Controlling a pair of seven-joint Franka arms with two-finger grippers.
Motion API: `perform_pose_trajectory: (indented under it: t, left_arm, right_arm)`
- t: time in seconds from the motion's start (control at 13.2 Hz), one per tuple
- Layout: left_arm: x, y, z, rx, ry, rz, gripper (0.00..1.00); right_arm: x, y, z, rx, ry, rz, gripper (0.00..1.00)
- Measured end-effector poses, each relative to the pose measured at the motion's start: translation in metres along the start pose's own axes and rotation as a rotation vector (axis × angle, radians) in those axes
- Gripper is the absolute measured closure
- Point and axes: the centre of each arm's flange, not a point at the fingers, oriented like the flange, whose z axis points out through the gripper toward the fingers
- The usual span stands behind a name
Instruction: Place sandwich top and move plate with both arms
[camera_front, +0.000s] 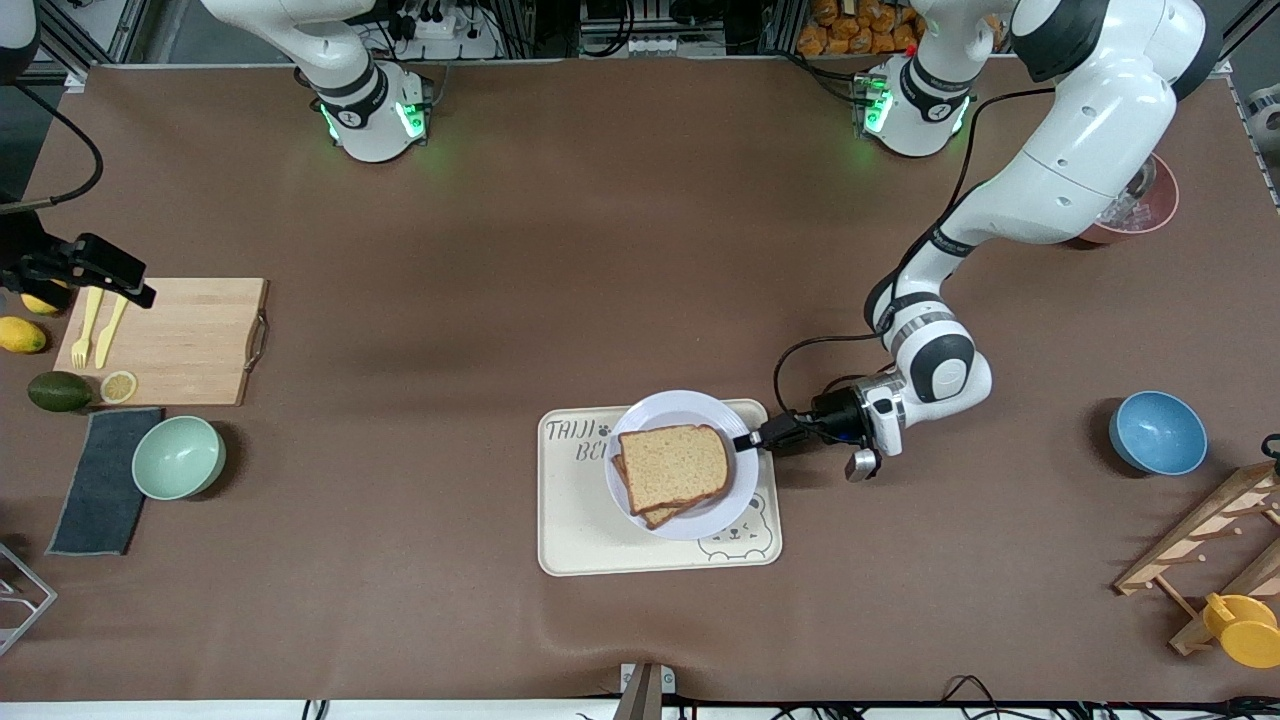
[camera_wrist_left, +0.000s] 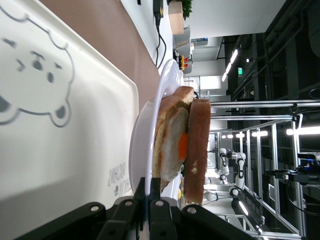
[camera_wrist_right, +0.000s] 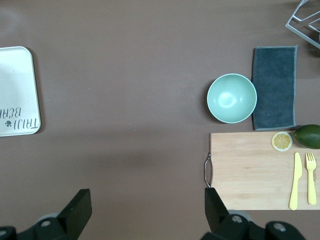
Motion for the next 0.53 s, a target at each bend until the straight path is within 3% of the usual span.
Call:
perform_pose_trajectory:
  t: [0.53]
  left_arm:
    - [-0.011, -0.033, 0.002, 0.055, -0.02, -0.018, 0.96]
  right_arm:
    - [0.0, 0.0, 0.0, 0.0, -0.001, 0.003, 0.0]
